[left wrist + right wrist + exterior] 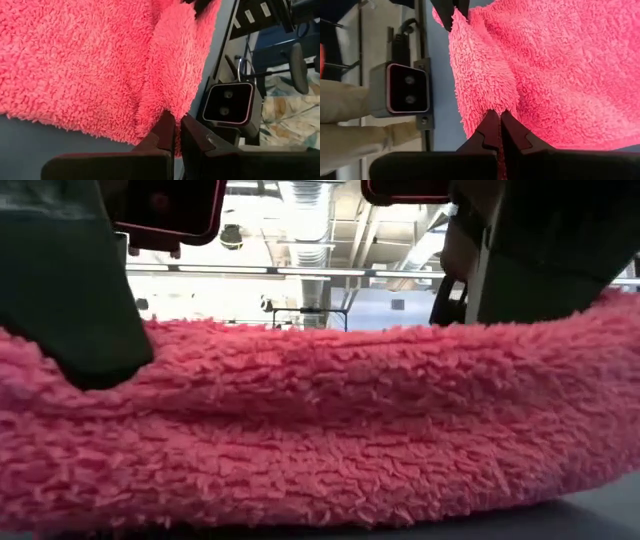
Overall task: Roll towel
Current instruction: Roll the pink towel
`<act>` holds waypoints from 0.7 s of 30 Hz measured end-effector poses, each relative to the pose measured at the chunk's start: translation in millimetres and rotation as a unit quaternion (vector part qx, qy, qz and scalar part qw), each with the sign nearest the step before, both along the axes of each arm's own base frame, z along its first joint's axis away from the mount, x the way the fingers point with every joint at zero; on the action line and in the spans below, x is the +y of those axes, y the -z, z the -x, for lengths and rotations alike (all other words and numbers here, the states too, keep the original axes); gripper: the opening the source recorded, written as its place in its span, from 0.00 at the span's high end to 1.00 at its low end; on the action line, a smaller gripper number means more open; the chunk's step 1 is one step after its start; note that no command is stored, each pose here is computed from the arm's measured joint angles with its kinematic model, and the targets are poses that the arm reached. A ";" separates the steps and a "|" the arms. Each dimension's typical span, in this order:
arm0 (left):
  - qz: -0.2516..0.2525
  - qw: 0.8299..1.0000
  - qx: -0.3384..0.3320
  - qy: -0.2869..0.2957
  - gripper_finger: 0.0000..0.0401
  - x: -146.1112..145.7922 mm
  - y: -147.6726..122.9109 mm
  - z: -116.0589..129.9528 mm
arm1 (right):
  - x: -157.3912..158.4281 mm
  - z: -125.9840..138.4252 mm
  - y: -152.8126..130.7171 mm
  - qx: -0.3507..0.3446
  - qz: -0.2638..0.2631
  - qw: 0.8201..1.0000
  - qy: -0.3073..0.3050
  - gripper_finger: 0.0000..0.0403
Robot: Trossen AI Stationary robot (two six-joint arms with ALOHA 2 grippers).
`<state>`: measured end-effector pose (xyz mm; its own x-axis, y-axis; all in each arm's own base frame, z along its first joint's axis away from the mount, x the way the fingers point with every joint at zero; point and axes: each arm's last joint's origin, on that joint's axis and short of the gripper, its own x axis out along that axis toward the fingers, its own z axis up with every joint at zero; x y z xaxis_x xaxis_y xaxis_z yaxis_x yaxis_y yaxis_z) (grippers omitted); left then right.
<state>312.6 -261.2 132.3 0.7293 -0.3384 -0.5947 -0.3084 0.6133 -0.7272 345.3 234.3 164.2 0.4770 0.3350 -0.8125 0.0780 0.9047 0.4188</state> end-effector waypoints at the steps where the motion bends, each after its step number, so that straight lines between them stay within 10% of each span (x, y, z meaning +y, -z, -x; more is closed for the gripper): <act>1: 0.005 1.000 0.003 0.000 1.00 0.3 0.0 -0.3 | -1.9 -0.2 1.8 0.005 -0.007 1.000 0.001 0.95; 21: 0.073 0.991 0.100 -0.048 1.00 10.2 7.5 -0.9 | -24.9 -2.0 23.7 0.048 -0.075 0.995 0.048 0.95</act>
<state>313.5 -251.0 124.8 0.6349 -0.3665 -0.6802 -0.5067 0.4671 -0.7246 347.3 209.4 140.5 0.4353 0.4120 -0.8005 0.2068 0.8196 0.5343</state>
